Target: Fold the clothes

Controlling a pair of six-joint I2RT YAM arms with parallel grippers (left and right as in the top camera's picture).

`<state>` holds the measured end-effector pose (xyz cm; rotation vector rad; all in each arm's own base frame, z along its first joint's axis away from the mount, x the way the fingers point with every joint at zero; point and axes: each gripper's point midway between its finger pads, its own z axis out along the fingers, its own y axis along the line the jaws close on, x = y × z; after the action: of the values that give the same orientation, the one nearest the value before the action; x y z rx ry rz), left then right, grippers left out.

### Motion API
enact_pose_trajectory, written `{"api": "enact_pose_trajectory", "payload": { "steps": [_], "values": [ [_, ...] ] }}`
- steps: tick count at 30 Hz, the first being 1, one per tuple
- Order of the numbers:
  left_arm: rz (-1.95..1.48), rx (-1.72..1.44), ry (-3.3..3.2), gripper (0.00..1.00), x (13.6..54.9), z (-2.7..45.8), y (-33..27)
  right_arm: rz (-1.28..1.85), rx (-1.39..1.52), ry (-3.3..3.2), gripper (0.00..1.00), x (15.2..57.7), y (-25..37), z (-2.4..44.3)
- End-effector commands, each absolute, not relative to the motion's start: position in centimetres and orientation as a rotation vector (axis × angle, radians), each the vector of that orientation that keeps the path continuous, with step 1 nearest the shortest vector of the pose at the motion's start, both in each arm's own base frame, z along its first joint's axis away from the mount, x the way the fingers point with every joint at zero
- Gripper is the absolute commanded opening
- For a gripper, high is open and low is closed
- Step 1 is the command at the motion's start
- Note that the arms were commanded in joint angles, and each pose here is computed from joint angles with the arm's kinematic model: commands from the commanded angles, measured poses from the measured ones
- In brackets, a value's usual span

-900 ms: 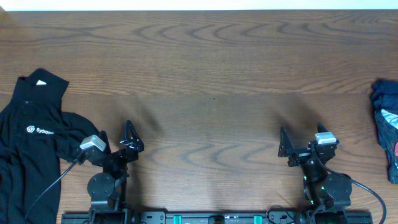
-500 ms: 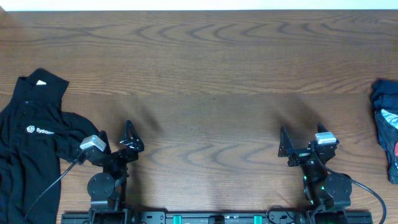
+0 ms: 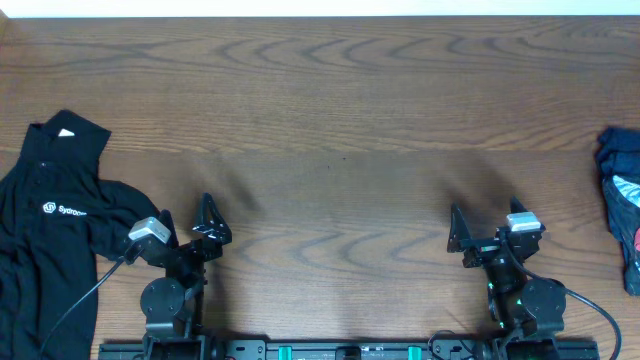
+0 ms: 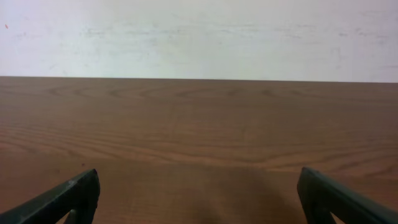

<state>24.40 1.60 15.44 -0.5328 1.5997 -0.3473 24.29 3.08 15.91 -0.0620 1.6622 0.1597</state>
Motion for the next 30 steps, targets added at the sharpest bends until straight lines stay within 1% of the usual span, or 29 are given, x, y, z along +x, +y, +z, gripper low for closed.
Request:
{"api": "enact_pose_trajectory", "payload": {
  "steps": [1, 24, 30],
  "values": [
    [-0.315, -0.550, 1.648, 0.98, 24.30, 13.62, 1.91, 0.146, -0.066, 1.658, 0.99, 24.34, 2.88, 15.72],
    [-0.314, -0.550, 1.650, 0.98, 24.30, 13.59, 1.91, 0.146, -0.066, 1.658, 0.99, 24.34, 2.88, 15.72],
    [-0.309, -0.557, 1.678, 0.98, 24.36, 12.94, 1.90, 0.146, -0.066, 1.658, 0.99, 24.34, 2.88, 15.72]
  ]
}}
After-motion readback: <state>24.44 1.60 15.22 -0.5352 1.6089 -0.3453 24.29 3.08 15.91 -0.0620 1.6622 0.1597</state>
